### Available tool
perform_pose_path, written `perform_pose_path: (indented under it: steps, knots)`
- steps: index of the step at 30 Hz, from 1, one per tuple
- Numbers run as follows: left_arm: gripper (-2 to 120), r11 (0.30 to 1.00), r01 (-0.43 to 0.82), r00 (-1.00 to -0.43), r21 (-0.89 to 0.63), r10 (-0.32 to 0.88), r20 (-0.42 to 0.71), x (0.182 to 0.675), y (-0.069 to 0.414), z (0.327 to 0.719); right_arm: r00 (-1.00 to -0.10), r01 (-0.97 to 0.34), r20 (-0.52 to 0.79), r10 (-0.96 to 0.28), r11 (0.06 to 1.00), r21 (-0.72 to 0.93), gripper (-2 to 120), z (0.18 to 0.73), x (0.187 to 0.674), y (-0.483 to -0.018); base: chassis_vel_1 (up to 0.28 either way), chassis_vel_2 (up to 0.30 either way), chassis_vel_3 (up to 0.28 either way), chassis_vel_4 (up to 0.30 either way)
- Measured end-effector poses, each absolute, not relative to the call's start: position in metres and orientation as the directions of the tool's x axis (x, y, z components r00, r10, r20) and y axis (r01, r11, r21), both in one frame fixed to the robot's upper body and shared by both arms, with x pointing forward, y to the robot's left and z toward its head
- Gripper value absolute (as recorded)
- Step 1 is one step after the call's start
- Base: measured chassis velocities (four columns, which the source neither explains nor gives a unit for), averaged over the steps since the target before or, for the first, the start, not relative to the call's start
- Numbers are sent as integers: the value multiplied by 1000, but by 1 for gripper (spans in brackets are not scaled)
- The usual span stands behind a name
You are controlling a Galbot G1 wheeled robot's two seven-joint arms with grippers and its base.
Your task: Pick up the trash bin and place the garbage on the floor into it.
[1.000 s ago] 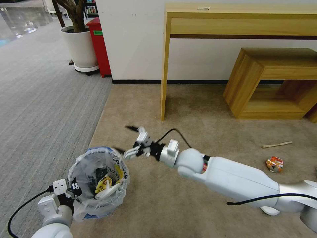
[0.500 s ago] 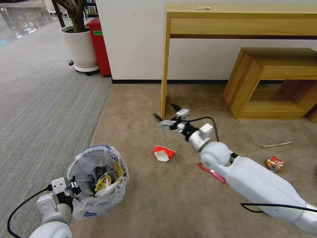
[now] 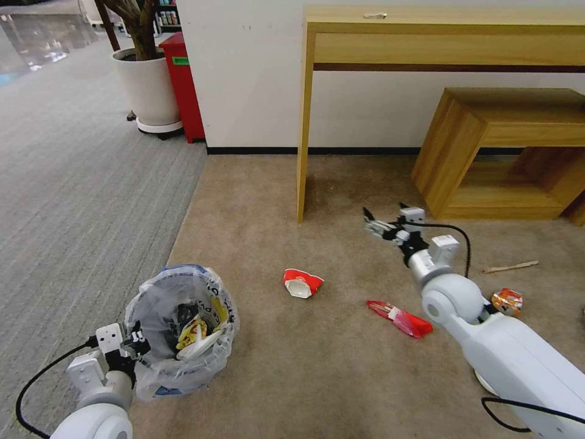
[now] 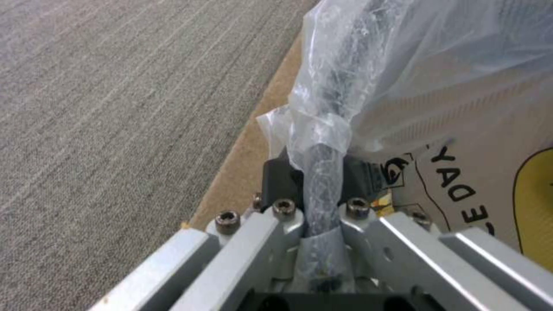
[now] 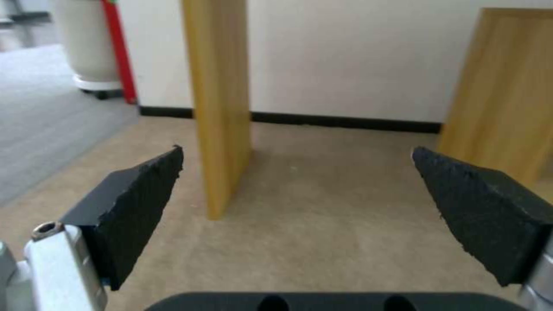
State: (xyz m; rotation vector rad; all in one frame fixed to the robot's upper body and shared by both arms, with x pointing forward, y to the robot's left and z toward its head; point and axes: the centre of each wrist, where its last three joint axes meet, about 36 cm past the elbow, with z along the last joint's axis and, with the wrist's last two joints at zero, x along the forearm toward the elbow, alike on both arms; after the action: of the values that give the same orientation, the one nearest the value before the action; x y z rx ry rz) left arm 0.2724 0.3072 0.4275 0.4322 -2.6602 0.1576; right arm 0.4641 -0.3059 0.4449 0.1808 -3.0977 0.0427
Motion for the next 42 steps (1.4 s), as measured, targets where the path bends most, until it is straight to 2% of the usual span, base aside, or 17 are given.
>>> perform_pose_path:
  steps: [14, 21, 36, 40, 42]
  knots:
    - [0, 951, -305, -870, -51, -256, 421, 279, 314, 435, -999, -3, -34, -7, 995, -100, 100, 434, 425, -352, 0, 0, 0, 0]
    - [0, 953, -299, -871, -53, -250, 423, 284, 316, 435, -999, 45, -26, 42, 990, -135, 100, 423, 400, -374, 0, 0, 0, 0]
    - [0, 951, -305, -870, -54, -255, 423, 287, 322, 434, -999, 28, 25, 32, 985, -169, 100, 404, 386, -367, 0, 0, 0, 0]
    - [0, 950, -306, -869, -53, -256, 423, 287, 323, 434, -999, 28, 26, 33, 984, -175, 99, 402, 388, -366, 0, 0, 0, 0]
    - [0, 950, -307, -868, -53, -257, 424, 286, 323, 434, -999, 28, 27, 33, 983, -179, 92, 401, 389, -365, 0, 0, 0, 0]
